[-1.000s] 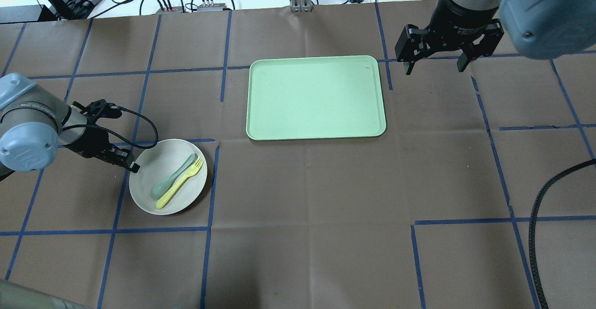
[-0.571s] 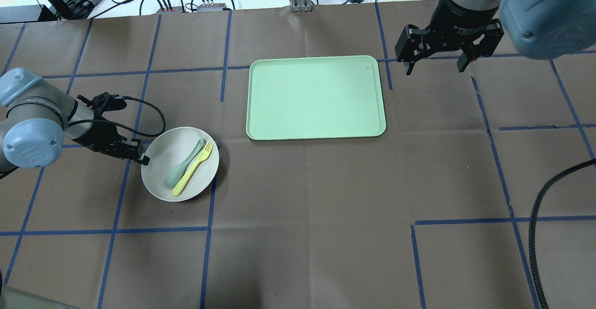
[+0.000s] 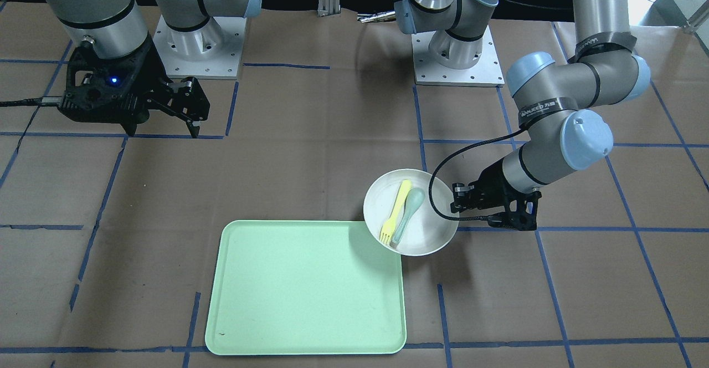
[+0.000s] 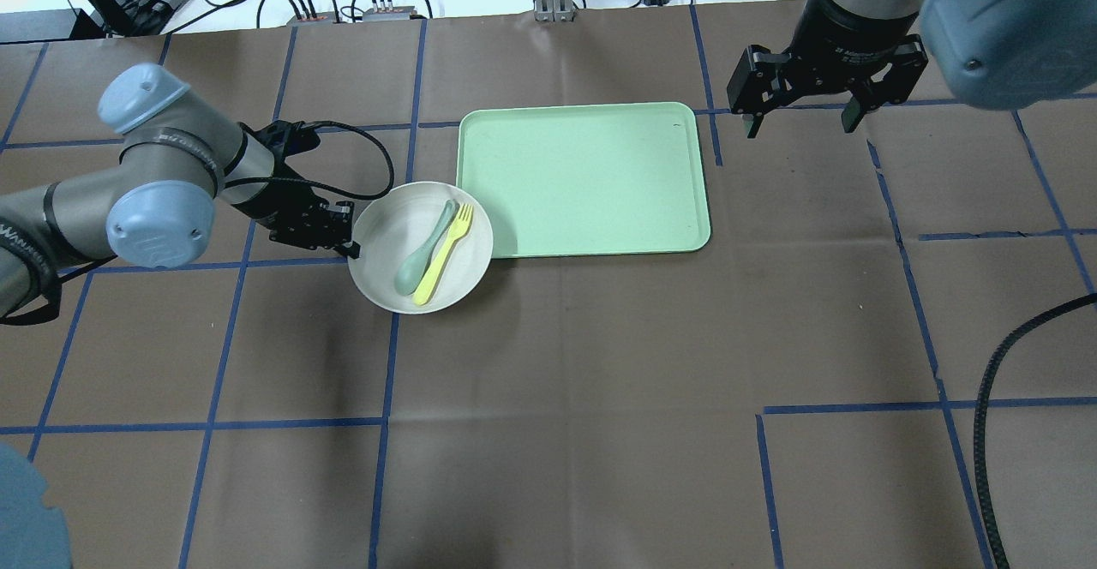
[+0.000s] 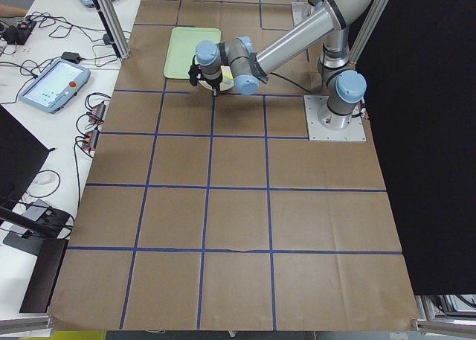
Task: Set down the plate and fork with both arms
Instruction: 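Slide the plate with the left gripper onto the mint-green tray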
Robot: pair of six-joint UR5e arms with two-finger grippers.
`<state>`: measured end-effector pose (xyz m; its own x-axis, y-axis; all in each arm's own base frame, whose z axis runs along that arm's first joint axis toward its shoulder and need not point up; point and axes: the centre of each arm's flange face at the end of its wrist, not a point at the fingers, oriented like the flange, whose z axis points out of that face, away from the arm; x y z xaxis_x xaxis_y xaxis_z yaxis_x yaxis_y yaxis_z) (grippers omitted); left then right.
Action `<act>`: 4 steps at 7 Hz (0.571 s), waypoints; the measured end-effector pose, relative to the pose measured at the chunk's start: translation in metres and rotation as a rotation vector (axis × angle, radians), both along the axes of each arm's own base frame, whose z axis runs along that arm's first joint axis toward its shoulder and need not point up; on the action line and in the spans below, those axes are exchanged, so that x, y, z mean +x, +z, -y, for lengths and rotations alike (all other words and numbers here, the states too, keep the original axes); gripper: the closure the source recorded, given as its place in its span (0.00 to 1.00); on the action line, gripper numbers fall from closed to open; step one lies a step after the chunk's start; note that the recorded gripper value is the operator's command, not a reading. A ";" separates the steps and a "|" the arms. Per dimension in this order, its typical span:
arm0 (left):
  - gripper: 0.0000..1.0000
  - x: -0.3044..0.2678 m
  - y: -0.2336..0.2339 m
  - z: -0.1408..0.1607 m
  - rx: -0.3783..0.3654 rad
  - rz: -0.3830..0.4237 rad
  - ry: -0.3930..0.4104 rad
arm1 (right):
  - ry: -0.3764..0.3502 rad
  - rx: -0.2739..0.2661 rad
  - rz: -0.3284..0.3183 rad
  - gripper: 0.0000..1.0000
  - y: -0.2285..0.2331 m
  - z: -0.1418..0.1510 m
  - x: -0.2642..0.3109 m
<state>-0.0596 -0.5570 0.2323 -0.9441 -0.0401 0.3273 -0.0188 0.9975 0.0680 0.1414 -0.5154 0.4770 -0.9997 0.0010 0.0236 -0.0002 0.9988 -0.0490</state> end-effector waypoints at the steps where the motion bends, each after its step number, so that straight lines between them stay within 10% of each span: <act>1: 1.00 -0.034 -0.003 0.021 -0.005 -0.009 0.018 | 0.000 0.000 0.000 0.00 0.000 0.000 0.000; 4: 1.00 -0.131 -0.026 0.087 -0.015 -0.036 0.028 | 0.000 0.000 0.000 0.00 0.000 0.000 0.000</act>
